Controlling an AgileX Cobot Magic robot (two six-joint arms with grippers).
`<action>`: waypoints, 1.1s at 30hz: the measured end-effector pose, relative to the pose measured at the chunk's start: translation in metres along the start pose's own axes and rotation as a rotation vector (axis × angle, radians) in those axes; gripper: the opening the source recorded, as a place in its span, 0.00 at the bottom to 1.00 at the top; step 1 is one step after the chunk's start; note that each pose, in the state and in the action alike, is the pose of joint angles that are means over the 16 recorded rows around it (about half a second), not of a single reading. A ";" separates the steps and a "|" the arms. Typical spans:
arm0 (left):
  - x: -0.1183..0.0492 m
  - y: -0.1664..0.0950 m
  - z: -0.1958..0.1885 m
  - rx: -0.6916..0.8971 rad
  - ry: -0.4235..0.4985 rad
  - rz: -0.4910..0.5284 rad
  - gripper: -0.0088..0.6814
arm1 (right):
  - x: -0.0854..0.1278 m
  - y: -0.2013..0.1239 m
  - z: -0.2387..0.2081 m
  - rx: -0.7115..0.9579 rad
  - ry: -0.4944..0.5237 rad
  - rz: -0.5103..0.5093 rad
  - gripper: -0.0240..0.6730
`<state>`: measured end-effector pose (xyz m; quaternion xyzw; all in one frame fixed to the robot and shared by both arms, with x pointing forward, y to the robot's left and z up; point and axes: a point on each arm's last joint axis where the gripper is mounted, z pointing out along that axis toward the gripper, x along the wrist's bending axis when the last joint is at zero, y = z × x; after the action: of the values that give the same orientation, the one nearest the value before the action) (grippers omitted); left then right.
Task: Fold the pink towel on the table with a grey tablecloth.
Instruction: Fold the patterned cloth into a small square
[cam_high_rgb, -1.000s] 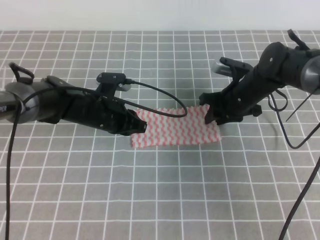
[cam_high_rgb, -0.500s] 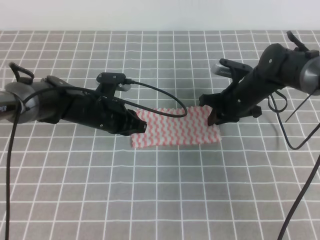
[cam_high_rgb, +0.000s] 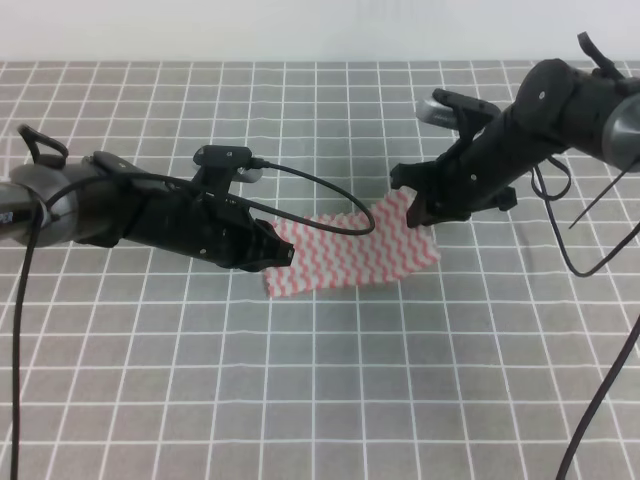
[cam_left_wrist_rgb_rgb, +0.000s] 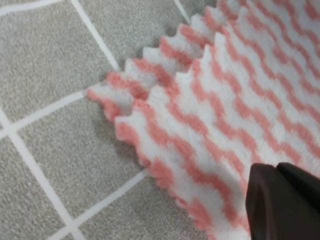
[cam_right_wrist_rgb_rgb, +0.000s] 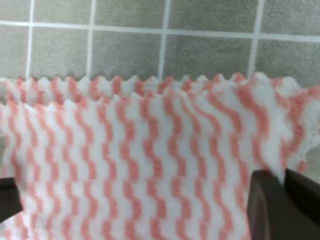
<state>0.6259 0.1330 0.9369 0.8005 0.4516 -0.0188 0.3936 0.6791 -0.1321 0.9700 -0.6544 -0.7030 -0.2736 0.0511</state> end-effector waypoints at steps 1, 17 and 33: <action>0.000 0.000 0.000 0.000 0.000 0.000 0.01 | 0.001 0.000 0.000 -0.001 0.005 0.001 0.02; 0.000 -0.001 0.001 0.004 -0.005 0.003 0.01 | 0.031 -0.002 0.004 -0.036 0.153 -0.001 0.02; -0.003 0.004 -0.002 -0.003 -0.022 0.015 0.01 | 0.055 -0.006 0.014 -0.076 0.199 -0.027 0.02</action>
<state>0.6261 0.1311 0.9423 0.8030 0.4412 -0.0242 0.3999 0.6694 -0.0765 0.9798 -0.6161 -0.6921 -0.3646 0.0920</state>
